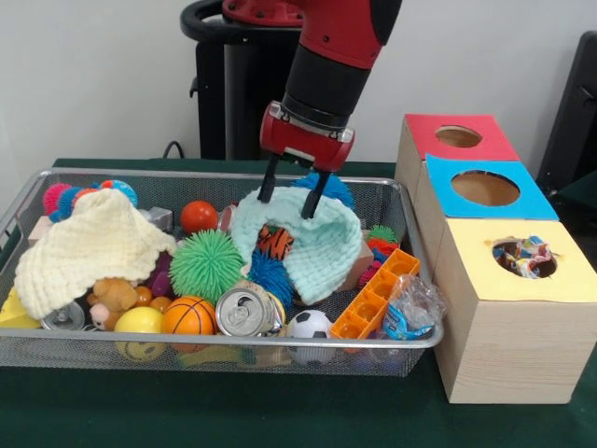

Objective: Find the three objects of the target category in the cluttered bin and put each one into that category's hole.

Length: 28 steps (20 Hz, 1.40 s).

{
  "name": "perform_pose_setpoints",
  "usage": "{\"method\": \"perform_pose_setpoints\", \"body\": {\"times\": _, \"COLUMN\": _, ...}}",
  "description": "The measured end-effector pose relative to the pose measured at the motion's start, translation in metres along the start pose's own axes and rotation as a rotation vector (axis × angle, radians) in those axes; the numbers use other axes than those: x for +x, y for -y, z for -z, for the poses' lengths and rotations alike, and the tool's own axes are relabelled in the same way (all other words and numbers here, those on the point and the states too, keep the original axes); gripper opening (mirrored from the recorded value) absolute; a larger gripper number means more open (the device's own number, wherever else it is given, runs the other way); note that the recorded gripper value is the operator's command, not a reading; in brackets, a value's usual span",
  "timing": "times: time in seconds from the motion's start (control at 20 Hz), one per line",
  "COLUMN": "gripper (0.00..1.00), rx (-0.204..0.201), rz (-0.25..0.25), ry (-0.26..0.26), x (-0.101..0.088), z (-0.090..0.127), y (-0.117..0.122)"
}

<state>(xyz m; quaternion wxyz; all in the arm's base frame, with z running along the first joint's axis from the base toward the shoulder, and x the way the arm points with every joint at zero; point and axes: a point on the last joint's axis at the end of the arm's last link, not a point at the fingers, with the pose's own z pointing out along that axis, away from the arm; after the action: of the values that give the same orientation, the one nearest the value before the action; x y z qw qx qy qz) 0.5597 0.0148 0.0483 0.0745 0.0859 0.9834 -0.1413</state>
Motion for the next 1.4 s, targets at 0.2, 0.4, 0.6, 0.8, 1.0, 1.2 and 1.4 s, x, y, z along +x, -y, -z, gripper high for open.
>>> {"method": "perform_pose_setpoints", "body": {"times": 0.2, "gripper": 1.00, "rx": -0.003, "rz": -0.008, "ry": 0.036, "x": -0.015, "z": 0.011, "y": 0.002}}
{"method": "perform_pose_setpoints", "body": {"times": 0.4, "gripper": 1.00, "rx": -0.002, "rz": -0.017, "ry": 0.070, "x": -0.035, "z": 0.025, "y": 0.005}}
{"method": "perform_pose_setpoints", "body": {"times": 0.6, "gripper": 1.00, "rx": 0.013, "rz": -0.032, "ry": 0.091, "x": -0.066, "z": 0.045, "y": 0.010}}
{"method": "perform_pose_setpoints", "body": {"times": 0.8, "gripper": 1.00, "rx": 0.030, "rz": -0.042, "ry": 0.097, "x": -0.093, "z": 0.059, "y": 0.014}}
{"method": "perform_pose_setpoints", "body": {"times": 1.0, "gripper": 1.00, "rx": 0.032, "rz": -0.048, "ry": 0.138, "x": -0.115, "z": 0.068, "y": 0.015}}
{"method": "perform_pose_setpoints", "body": {"times": 1.2, "gripper": 1.00, "rx": 0.062, "rz": -0.052, "ry": 0.200, "x": -0.133, "z": 0.073, "y": 0.020}}
{"method": "perform_pose_setpoints", "body": {"times": 1.4, "gripper": 1.00, "rx": 0.113, "rz": -0.078, "ry": 0.414, "x": -0.137, "z": 0.075, "y": 0.012}}
